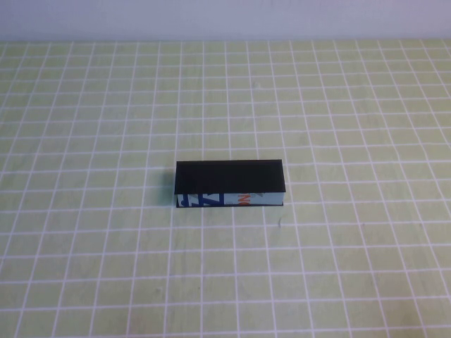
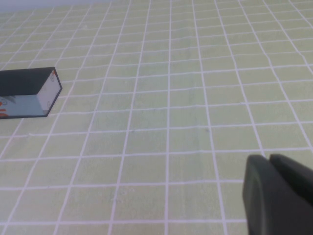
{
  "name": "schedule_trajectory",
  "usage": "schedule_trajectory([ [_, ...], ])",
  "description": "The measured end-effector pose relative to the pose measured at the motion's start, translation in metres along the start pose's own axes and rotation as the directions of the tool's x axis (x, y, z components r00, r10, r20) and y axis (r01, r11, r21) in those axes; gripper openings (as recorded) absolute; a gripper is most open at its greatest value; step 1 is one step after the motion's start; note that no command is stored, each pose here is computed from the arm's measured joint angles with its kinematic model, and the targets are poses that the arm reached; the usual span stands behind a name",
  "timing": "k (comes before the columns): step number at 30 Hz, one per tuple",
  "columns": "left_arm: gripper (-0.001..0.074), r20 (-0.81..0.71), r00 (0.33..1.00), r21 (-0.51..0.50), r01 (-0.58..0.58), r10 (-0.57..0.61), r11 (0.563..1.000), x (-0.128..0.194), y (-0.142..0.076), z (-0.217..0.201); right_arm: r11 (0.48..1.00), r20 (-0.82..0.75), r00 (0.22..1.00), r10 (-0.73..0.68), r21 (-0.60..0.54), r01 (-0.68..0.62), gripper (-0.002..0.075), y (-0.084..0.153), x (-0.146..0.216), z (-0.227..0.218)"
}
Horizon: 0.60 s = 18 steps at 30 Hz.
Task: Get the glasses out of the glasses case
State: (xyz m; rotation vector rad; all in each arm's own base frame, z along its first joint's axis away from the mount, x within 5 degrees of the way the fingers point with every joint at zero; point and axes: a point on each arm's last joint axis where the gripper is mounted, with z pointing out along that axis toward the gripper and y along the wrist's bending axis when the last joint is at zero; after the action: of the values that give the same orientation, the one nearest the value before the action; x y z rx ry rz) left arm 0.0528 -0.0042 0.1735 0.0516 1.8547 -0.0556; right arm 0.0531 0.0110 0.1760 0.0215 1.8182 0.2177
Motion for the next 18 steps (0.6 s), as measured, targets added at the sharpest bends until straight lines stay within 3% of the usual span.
schedule_trajectory([
  [13,-0.0002,0.014,0.997,0.027,0.075,-0.075,0.997,-0.0015,-0.0024,0.0000,1.000,0.000,1.000,0.000,0.000,0.000,-0.0018,0.0000,0.0000,0.0000],
  [18,-0.0002,0.062,0.966,0.090,0.246,-0.252,0.965,-0.0075,-0.0065,-0.0005,1.000,0.000,1.000,0.000,0.000,0.000,-0.0018,0.0000,0.0000,0.0000],
])
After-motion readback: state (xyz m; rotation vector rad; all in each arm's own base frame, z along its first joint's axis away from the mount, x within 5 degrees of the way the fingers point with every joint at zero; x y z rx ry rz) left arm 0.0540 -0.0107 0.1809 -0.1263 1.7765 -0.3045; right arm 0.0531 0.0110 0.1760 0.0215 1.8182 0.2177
